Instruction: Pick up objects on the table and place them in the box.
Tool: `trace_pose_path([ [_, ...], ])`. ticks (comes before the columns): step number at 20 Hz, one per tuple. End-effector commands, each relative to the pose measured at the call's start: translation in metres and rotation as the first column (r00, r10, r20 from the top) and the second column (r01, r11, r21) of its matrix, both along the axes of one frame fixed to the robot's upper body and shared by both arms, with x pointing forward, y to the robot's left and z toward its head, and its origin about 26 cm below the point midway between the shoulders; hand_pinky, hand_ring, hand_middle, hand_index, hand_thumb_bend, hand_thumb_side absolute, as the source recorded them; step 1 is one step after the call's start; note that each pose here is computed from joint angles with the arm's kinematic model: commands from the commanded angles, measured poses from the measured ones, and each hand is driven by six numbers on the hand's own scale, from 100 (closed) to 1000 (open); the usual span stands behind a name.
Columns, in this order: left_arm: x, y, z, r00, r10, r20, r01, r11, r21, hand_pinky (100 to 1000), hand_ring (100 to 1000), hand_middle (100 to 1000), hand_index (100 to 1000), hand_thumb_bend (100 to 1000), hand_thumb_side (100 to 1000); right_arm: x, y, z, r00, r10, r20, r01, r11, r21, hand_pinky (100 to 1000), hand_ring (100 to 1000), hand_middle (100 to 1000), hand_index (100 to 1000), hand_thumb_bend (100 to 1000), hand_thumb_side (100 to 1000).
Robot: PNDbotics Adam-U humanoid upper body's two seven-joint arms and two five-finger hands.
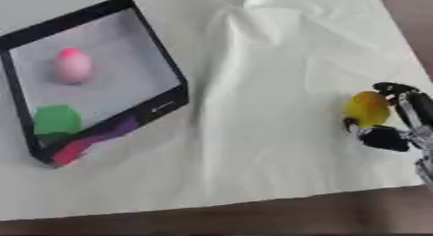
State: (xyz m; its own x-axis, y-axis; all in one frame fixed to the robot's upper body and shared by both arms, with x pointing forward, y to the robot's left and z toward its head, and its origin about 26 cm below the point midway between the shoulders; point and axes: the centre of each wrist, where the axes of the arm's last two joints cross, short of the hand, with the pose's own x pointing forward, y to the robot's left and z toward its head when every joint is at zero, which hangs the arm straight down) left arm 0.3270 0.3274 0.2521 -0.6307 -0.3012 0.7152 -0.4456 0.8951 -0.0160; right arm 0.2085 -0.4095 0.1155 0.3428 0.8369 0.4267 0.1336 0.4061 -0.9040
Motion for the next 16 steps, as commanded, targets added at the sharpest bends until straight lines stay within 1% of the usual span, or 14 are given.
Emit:
trace_pose_path([
  [1, -0.002, 0.002, 0.010, 1.000, 0.004, 0.025, -0.005, 1.000, 0.018, 712, 586, 781, 835, 396, 529, 0.003, -0.005, 0.009, 1.000, -0.008, 0.005, 0.009, 0.999, -0.033, 849, 780, 774, 869, 393, 225],
  [4, -0.001, 0.002, 0.009, 1.000, 0.003, 0.024, -0.004, 1.000, 0.017, 712, 586, 781, 835, 395, 530, 0.003, -0.004, 0.009, 1.000, -0.007, 0.007, 0.007, 1.000, -0.019, 839, 763, 756, 855, 367, 192],
  [6, -0.001, 0.002, 0.009, 1.000, 0.002, 0.025, -0.003, 1.000, 0.017, 712, 586, 781, 835, 394, 530, 0.003, -0.004, 0.009, 1.000, -0.006, 0.006, 0.006, 1.000, -0.010, 825, 729, 725, 830, 343, 170],
  [9, -0.001, 0.002, 0.009, 1.000, 0.002, 0.025, -0.002, 1.000, 0.017, 712, 586, 781, 835, 393, 530, 0.002, -0.002, 0.010, 1.000, -0.001, 0.008, 0.000, 1.000, 0.009, 819, 673, 677, 795, 278, 149],
  [10, -0.001, 0.002, 0.009, 1.000, 0.002, 0.024, -0.002, 1.000, 0.017, 712, 586, 781, 835, 392, 531, 0.002, -0.001, 0.011, 1.000, 0.002, 0.015, -0.003, 1.000, 0.018, 818, 668, 672, 790, 264, 144],
  [11, -0.001, 0.002, 0.009, 1.000, 0.002, 0.024, -0.002, 1.000, 0.018, 712, 586, 781, 835, 392, 530, 0.002, 0.000, 0.013, 1.000, 0.006, 0.023, -0.007, 1.000, 0.028, 813, 647, 651, 773, 217, 129],
  [13, -0.001, 0.003, 0.009, 1.000, 0.002, 0.025, -0.003, 1.000, 0.019, 713, 586, 782, 835, 391, 530, 0.001, 0.004, 0.017, 0.999, 0.016, 0.044, -0.018, 0.999, 0.047, 808, 632, 634, 759, 173, 112],
  [16, -0.001, 0.003, 0.009, 1.000, 0.003, 0.025, -0.003, 1.000, 0.019, 713, 586, 782, 835, 390, 531, -0.001, 0.007, 0.022, 0.997, 0.030, 0.075, -0.034, 0.998, 0.057, 807, 622, 622, 747, 145, 100],
])
